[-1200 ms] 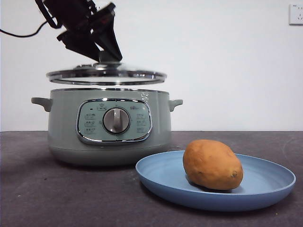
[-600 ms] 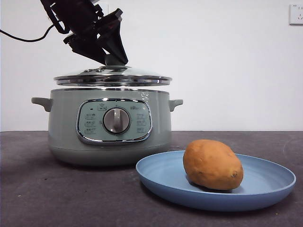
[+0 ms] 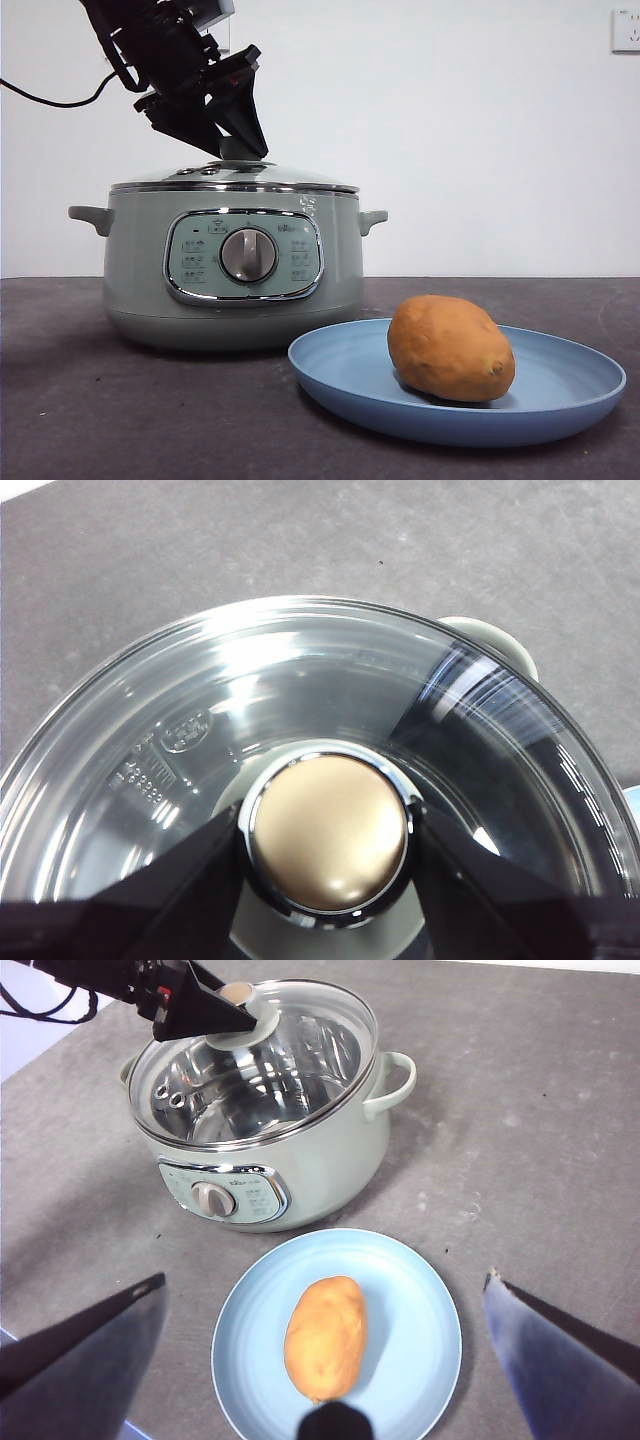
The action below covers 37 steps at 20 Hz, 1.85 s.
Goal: Take the potato out from the steamer,put the potato on the plate,close the lid
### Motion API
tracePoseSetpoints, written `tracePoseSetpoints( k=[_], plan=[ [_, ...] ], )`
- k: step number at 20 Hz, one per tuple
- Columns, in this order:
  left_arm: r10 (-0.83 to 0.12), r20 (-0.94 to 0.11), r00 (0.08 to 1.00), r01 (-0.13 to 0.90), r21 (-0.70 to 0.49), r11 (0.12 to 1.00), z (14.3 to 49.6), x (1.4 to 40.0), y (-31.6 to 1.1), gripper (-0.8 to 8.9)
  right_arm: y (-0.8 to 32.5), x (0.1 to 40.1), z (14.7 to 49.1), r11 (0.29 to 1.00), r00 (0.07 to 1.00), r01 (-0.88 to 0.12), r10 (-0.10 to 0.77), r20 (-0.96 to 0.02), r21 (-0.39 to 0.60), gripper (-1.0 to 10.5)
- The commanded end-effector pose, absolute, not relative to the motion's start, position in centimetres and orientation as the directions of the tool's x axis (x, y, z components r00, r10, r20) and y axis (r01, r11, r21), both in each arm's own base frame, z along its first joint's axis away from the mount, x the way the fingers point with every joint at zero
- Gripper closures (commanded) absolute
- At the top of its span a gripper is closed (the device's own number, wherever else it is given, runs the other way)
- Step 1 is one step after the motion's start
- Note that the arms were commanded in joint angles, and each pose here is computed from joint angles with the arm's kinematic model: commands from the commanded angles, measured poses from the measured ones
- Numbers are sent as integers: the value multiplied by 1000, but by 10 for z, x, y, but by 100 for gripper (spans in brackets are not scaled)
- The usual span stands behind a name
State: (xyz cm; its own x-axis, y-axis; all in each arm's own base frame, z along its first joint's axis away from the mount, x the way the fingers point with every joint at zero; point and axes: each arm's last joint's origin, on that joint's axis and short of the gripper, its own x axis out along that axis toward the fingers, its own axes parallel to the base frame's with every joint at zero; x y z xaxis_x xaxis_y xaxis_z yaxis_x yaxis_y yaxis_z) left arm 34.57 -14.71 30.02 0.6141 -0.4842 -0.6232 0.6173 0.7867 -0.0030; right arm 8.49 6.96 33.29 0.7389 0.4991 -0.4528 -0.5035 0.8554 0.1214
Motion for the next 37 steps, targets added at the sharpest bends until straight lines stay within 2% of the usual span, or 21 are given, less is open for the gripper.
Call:
tracePoseSetpoints(
  k=[1, 4, 5, 7, 8, 13, 18, 22, 25, 26, 28, 29, 30, 37],
  plan=[
    [-476, -639, 605, 623, 7, 782, 294, 348, -150, 823, 70, 85, 334, 858, 743, -497, 498, -447, 129, 348],
    [-467, -665, 583, 621, -5, 784, 292, 346, -149, 778, 70, 85, 334, 858, 743, -498, 498, -448, 129, 348],
    [-466, -667, 582, 621, -6, 784, 291, 346, -149, 650, 70, 85, 333, 858, 743, -498, 498, -448, 129, 348],
    [-466, -667, 582, 621, -6, 784, 291, 346, -149, 274, 70, 85, 333, 858, 742, -498, 498, -448, 129, 348],
    [-466, -667, 582, 621, -6, 784, 291, 346, -149, 217, 70, 85, 333, 858, 742, -498, 498, -448, 129, 348],
    [-470, -649, 598, 620, 2, 785, 303, 339, -147, 218, 70, 85, 333, 858, 742, -498, 498, -448, 129, 348],
    [-486, -606, 630, 618, 12, 786, 339, 311, -135, 218, 70, 85, 333, 858, 739, -497, 496, -455, 128, 348],
    [-501, -603, 621, 618, -16, 786, 375, 263, -117, 219, 68, 83, 329, 855, 713, -503, 494, -498, 127, 350],
    [-564, -629, 535, 674, -86, 734, 395, 213, -103, 229, 69, 79, 324, 812, 631, -558, 548, -549, 170, 355],
    [-573, -632, 522, 681, -95, 726, 397, 206, -100, 271, 69, 79, 324, 803, 618, -569, 561, -551, 180, 373],
    [-589, -641, 492, 695, -118, 709, 403, 184, -93, 579, 70, 77, 323, 765, 569, -607, 608, -553, 216, 602],
    [-597, -645, 477, 701, -130, 701, 406, 173, -89, 783, 71, 76, 323, 745, 544, -625, 630, -554, 234, 786],
    [-603, -646, 468, 705, -139, 695, 407, 166, -86, 817, 71, 76, 323, 735, 531, -633, 640, -555, 241, 947],
    [-596, -668, 446, 702, -152, 696, 410, 147, -77, 817, 71, 76, 323, 742, 538, -628, 633, -556, 236, 946]
  ],
)
